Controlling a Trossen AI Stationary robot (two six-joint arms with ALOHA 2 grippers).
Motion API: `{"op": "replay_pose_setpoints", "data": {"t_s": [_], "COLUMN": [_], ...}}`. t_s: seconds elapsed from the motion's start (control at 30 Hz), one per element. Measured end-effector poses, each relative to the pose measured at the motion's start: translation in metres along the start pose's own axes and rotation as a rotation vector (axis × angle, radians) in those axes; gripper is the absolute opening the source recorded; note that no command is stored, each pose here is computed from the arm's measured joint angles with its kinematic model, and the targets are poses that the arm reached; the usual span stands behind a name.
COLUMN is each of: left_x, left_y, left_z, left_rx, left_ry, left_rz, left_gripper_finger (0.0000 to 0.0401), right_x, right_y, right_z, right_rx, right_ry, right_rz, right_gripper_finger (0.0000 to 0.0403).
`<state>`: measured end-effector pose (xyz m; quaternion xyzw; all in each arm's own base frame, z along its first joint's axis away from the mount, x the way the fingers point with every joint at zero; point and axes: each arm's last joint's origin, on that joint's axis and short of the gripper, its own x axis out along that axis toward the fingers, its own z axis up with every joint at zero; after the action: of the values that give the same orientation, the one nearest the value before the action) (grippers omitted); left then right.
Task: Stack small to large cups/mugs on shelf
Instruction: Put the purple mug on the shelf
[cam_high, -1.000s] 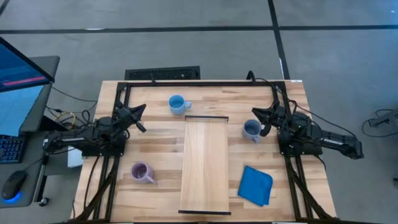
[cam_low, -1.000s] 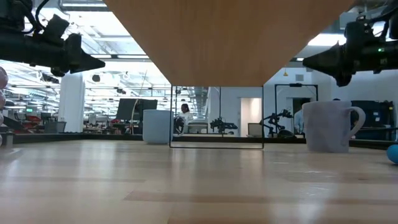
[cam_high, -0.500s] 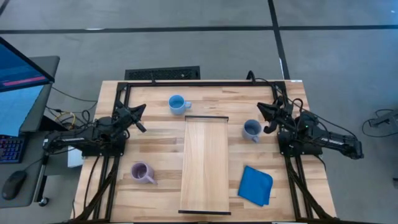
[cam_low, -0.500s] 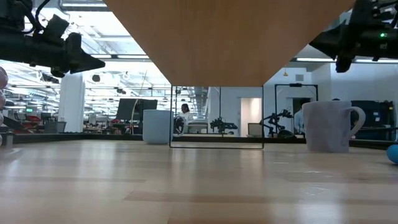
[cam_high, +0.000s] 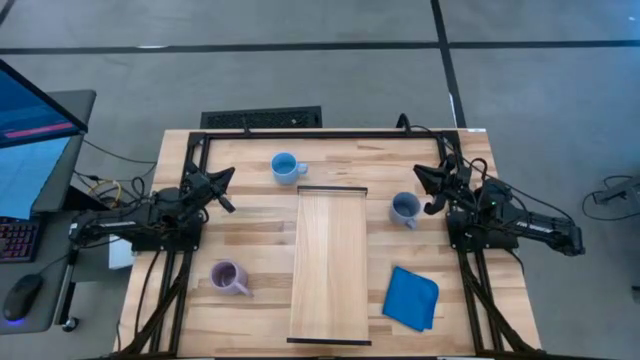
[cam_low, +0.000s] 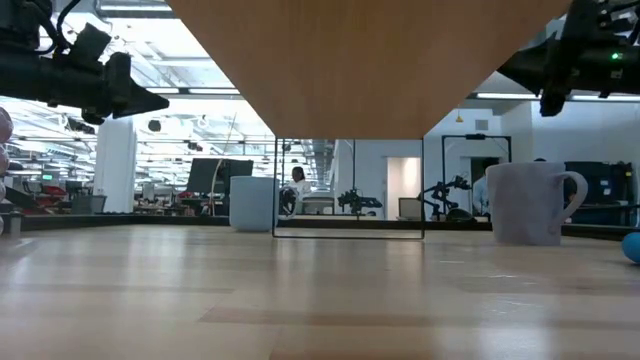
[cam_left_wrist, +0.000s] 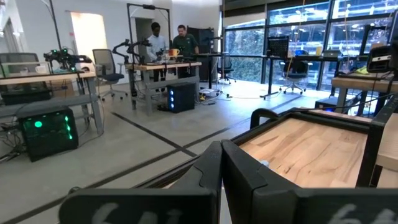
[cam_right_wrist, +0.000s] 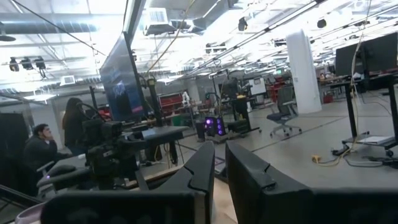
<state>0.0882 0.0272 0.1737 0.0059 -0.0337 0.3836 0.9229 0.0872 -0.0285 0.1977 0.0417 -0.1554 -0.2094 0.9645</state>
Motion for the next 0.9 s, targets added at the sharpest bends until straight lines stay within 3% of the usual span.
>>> {"op": "replay_pose_setpoints", "data": {"t_s": [0.9], "left_x": [0.0000], "left_y": [0.0000], "left_z": [0.0001], "left_rx": [0.000], "left_ry": [0.000], "left_rz": [0.001], "left_gripper_finger": [0.0000], "right_x": [0.0000], "right_y": [0.0001], "right_z": [0.0009], "right_rx": [0.009], "right_ry": [-0.005], "right_rz": [0.001], "right_gripper_finger": [0.0066]}}
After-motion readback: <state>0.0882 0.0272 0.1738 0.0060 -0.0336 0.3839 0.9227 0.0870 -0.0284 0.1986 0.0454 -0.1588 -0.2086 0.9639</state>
